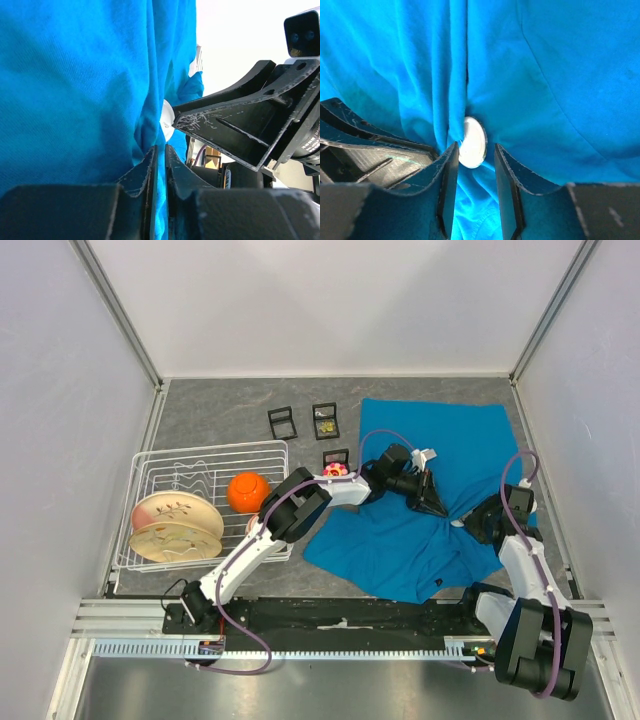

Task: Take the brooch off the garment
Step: Pick up the brooch from the clothes.

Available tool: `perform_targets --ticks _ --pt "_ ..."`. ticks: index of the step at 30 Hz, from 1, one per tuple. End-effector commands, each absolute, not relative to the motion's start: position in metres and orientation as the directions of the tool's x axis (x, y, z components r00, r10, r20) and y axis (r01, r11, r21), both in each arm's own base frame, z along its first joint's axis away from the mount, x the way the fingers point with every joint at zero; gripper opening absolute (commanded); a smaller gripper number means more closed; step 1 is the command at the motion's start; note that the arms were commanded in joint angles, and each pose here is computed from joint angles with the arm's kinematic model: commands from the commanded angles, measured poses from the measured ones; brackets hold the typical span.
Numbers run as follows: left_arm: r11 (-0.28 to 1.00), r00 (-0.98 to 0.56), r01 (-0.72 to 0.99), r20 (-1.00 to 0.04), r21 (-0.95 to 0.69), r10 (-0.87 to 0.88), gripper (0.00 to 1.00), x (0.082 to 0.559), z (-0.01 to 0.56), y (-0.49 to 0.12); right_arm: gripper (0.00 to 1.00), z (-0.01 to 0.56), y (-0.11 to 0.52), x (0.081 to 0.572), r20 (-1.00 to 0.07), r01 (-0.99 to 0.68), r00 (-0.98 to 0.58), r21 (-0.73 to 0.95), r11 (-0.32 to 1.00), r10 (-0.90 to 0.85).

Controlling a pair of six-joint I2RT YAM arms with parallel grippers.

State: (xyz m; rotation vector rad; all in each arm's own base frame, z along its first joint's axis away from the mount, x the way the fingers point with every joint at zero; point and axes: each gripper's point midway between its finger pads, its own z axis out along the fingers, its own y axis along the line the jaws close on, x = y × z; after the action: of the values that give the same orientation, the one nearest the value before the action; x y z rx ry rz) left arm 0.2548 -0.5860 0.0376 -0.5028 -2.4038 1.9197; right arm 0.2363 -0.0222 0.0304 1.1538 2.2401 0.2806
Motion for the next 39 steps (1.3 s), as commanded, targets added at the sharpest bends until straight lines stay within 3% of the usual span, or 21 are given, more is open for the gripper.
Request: perform_targets --ticks 1,7,22,29,39 --pt "0.171 -0.947 0.226 -0.175 -0.959 0.271 0.15 0.255 0.051 -0.591 0.44 0.036 -0.021 0.240 -0.433 0.635 -0.444 0.466 0.617 0.784" --pt "0.183 -0.945 0.226 -0.170 -0.957 0.280 0.14 0.252 0.045 -0.590 0.51 0.036 -0.019 0.242 -0.431 0.618 -0.455 0.478 0.624 0.780" --pt "0.192 -0.939 0.245 -0.183 -0.950 0.292 0.12 0.250 0.043 -0.591 0.38 0.026 -0.019 0.248 -0.418 0.603 -0.511 0.449 0.659 0.751" --pt "0.199 -0.939 0.238 -0.172 -0.951 0.299 0.11 0.248 0.041 -0.589 0.49 0.029 -0.025 0.249 -0.425 0.614 -0.473 0.469 0.634 0.772" --pt "0.214 -0.940 0.231 -0.161 -0.949 0.301 0.10 0.246 0.035 -0.587 0.47 0.034 -0.021 0.257 -0.400 0.583 -0.464 0.534 0.612 0.791"
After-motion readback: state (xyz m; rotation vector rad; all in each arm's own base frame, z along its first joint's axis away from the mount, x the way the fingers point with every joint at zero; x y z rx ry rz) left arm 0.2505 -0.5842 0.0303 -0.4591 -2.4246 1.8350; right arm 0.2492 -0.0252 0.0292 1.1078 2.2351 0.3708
